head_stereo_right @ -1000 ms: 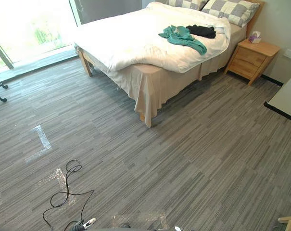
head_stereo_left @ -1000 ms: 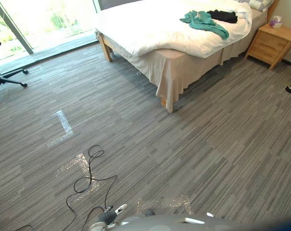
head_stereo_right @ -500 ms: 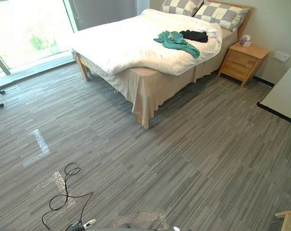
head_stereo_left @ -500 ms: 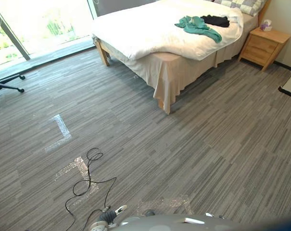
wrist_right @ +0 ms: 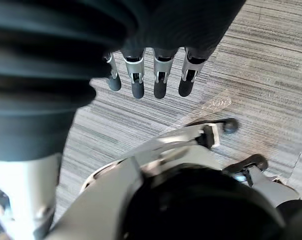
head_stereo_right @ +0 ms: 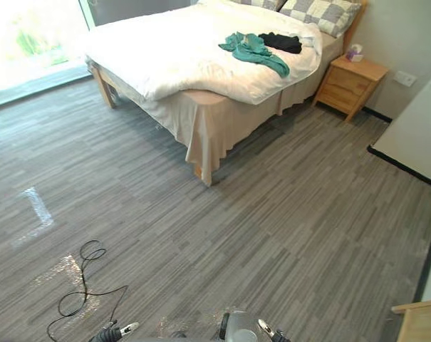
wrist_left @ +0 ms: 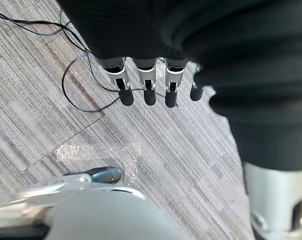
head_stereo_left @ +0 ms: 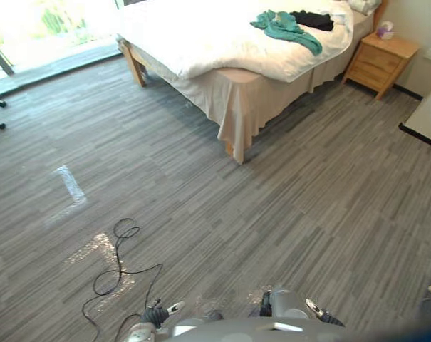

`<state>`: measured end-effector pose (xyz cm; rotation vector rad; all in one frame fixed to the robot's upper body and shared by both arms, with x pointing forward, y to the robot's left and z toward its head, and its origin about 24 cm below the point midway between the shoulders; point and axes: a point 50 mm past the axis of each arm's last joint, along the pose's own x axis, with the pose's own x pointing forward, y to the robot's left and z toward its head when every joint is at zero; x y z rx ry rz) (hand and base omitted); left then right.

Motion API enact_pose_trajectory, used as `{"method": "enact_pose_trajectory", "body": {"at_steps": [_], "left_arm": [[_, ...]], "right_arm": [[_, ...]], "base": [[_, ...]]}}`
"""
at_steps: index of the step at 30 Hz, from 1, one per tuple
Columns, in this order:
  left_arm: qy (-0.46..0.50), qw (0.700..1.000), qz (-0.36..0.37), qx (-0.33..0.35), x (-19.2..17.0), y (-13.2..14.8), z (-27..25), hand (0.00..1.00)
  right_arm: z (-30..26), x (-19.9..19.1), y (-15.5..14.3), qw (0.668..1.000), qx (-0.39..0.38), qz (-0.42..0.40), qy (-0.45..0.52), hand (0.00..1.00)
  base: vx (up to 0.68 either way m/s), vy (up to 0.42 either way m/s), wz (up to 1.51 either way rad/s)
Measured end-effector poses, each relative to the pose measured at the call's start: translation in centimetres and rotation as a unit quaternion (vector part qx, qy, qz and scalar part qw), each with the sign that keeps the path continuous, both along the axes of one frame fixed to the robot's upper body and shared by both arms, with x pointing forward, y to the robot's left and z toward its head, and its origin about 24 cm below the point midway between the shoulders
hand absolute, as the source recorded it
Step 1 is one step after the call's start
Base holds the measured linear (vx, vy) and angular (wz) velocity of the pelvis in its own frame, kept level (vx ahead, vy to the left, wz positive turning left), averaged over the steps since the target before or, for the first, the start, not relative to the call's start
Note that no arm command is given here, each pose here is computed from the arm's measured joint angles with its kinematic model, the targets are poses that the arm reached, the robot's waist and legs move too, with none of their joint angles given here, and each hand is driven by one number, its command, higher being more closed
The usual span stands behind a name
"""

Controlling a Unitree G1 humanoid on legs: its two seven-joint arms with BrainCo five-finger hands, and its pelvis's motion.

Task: Tidy the bed and pick cloth on bed and put in laundry

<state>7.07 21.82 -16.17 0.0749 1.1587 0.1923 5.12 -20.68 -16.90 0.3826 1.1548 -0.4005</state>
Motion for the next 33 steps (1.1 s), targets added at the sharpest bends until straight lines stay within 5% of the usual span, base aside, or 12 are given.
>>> {"method": "enact_pose_trajectory", "body": {"at_steps": [15,25,30,33], "left_arm": [[-0.034,0.999,0.010,-0.029,0.7,-1.8,0.0,0.00],[-0.128,0.983,0.126,-0.039,2.1,-1.2,1.0,0.00],[-0.117,0.974,0.191,-0.016,1.6,1.0,1.1,0.00],[-0.114,0.973,0.197,-0.023,2.7,-0.4,1.0,0.00]], "right_arm": [[-0.3,-4.1,-1.3,0.997,-0.012,-0.019,0.075,0.00],[1.6,2.4,-3.3,0.988,-0.109,0.088,-0.072,0.00],[0.4,-1.5,0.2,0.990,-0.094,0.103,-0.020,0.00],[0.1,-1.9,0.3,0.990,-0.100,0.100,0.018,0.00]], "base": [[0.48,-0.291,-0.34],[0.65,-0.151,-0.58],[0.74,0.002,0.89],[0.78,-0.009,1.91]]}}
